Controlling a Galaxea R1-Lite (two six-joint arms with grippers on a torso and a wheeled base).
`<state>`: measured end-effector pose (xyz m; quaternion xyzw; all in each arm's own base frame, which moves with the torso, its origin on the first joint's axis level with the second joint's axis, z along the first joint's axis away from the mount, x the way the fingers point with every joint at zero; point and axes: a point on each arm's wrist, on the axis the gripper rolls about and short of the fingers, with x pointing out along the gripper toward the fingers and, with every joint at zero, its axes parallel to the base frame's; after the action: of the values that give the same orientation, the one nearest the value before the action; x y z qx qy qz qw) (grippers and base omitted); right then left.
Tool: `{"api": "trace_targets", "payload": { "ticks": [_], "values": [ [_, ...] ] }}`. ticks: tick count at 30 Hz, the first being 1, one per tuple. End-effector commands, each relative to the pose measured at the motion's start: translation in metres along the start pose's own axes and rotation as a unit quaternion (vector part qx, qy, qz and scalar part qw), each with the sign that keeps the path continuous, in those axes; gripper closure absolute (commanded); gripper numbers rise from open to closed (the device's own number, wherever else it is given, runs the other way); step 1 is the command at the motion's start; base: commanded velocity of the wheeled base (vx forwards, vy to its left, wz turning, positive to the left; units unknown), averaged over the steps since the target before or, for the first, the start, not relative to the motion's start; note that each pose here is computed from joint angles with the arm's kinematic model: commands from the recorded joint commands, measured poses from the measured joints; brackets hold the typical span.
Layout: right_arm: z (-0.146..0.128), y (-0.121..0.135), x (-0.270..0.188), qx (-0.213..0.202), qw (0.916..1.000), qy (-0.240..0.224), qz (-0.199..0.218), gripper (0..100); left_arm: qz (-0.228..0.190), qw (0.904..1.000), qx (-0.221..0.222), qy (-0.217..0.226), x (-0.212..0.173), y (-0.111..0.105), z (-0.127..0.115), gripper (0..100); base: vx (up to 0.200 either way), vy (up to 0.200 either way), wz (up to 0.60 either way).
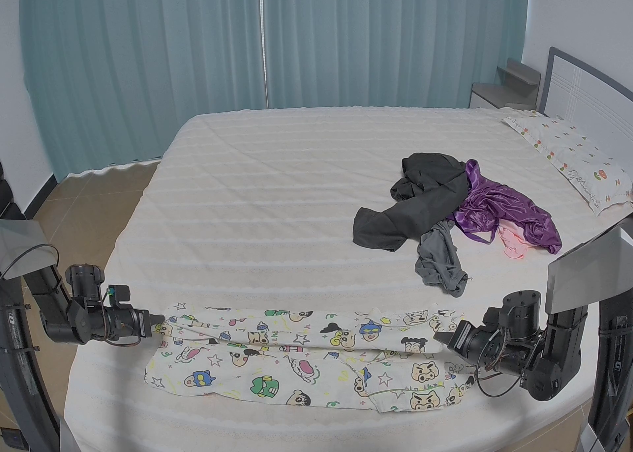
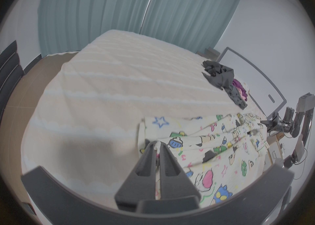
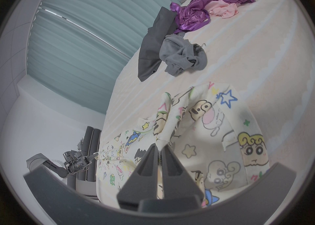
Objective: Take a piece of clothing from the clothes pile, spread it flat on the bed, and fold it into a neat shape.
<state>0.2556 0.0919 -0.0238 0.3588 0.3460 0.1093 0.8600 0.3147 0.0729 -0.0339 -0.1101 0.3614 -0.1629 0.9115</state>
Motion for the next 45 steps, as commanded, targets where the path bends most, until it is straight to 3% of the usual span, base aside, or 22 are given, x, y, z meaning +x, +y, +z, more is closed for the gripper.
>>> {"api": "trace_targets", "payload": {
  "ticks": [1,13,14,15,16,27,34,35,37,40,45],
  "values": [
    [-0.005,-0.002,-0.001,-0.003,0.9999,0.01,-0.006,100,-0.003,0.9997,-0.01,0.023,0.003,0.0,-0.014,100,0.0,0.0,0.0],
    [-0.008,-0.005,-0.005,-0.01,0.9996,0.018,-0.016,100,-0.006,0.9992,-0.01,0.039,-0.002,-0.005,-0.024,100,0.0,0.0,0.0],
    [-0.008,-0.005,-0.005,-0.011,0.9996,0.019,-0.016,100,-0.006,0.9992,-0.008,0.039,-0.002,-0.005,-0.024,0,0.0,0.0,0.0],
    [-0.008,-0.005,-0.005,-0.011,0.9996,0.019,-0.016,100,-0.006,0.9992,-0.008,0.039,-0.002,-0.005,-0.024,0,0.0,0.0,0.0],
    [-0.008,-0.005,-0.005,-0.011,0.9996,0.019,-0.016,0,-0.006,0.9991,-0.01,0.041,-0.003,-0.005,-0.025,0,0.0,0.0,0.0],
    [-0.007,-0.006,-0.021,-0.006,0.9997,0.009,-0.02,0,0.01,0.9991,-0.032,0.027,-0.026,0.001,-0.026,0,0.0,0.0,0.0],
    [-0.007,-0.006,-0.035,0.002,0.9996,0.01,-0.025,0,-0.005,0.9959,-0.087,-0.027,-0.063,0.011,-0.016,0,0.0,0.0,0.0],
    [-0.006,-0.004,-0.036,0.001,0.9997,0.008,-0.022,0,-0.006,0.992,-0.121,-0.035,-0.063,0.01,-0.01,0,0.0,0.0,0.0],
    [-0.006,-0.002,-0.038,0.0,0.9998,0.006,-0.017,0,-0.014,0.9889,-0.142,-0.039,-0.056,0.0,0.002,0,0.0,0.0,0.0],
    [-0.005,0.001,-0.039,-0.003,0.9999,0.005,-0.011,0,0.008,0.9904,-0.132,-0.038,-0.038,-0.008,0.014,0,0.0,0.0,0.0],
    [-0.004,0.002,-0.04,-0.003,1.0,0.002,-0.009,0,0.035,0.9926,-0.116,0.0,0.001,-0.015,0.006,0,0.0,0.0,0.0]
  ]
}}
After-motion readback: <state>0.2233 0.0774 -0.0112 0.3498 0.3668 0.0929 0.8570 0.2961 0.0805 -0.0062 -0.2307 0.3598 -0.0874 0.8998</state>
